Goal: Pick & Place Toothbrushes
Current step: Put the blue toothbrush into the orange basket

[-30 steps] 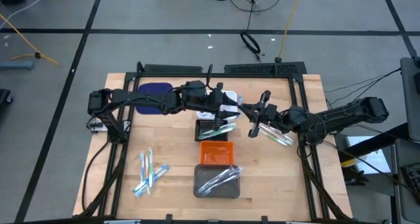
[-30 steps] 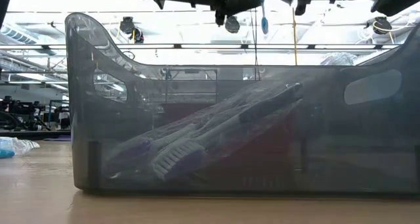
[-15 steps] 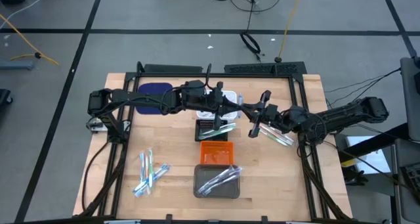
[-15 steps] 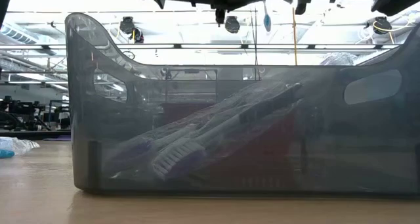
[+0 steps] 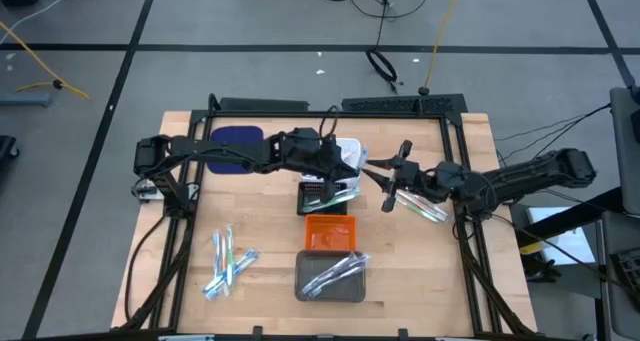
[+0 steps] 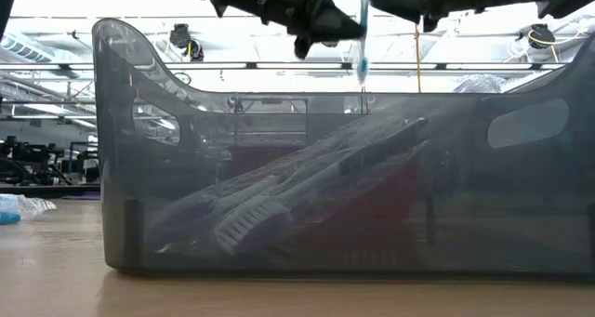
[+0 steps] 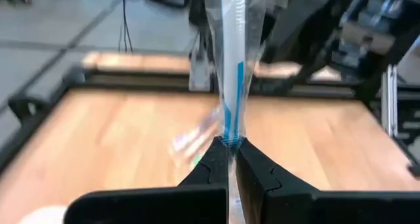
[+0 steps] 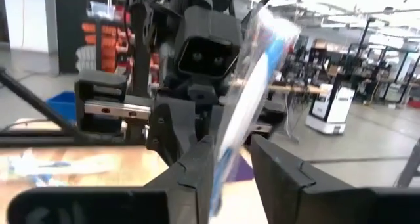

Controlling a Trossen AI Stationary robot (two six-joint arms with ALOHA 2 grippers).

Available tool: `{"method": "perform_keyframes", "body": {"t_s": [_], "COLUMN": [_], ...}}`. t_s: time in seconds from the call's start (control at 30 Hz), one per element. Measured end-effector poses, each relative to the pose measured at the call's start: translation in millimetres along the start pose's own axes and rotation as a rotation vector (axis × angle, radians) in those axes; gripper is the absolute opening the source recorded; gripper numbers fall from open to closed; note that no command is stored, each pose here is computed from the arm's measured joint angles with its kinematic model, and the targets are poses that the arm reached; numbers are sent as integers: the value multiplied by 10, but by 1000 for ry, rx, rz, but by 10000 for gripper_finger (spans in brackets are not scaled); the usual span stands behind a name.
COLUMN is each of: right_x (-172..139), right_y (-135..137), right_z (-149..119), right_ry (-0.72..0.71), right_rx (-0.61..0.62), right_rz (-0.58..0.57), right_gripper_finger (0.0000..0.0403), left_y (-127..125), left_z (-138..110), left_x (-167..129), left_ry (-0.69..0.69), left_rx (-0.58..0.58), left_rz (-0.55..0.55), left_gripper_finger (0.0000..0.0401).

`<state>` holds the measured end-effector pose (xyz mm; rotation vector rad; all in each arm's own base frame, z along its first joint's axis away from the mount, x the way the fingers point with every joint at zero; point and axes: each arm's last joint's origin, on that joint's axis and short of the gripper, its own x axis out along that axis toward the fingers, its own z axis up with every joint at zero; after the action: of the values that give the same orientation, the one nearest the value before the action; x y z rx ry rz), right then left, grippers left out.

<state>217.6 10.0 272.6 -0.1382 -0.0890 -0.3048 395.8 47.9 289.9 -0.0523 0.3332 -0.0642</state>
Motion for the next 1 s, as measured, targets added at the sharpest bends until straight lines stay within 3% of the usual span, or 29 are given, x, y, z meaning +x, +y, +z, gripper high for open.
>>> {"method": "perform_keyframes", "body": {"t_s": [0.27, 0.57, 0.8, 1.0], "right_x": [-154, -216, -220, -227], "right_y": [-62, -91, -89, -87], "right_z": [-20, -47, -66, -99], "right_ry": [125, 185, 204, 237], "right_rx": [22, 25, 17, 9], "right_rz": [13, -8, -6, -3], "right_gripper_finger": [108, 103, 102, 102], "left_y": [-86, -511, -823, -905], "left_z": [-128, -313, -454, -505], "left_x": [7, 14, -25, -50], "left_ry": [133, 333, 470, 517], "left_rx": [-78, -146, -138, -171], "left_rz": [-15, -97, -27, 31], "left_gripper_finger": [0, 0, 0, 0]}}
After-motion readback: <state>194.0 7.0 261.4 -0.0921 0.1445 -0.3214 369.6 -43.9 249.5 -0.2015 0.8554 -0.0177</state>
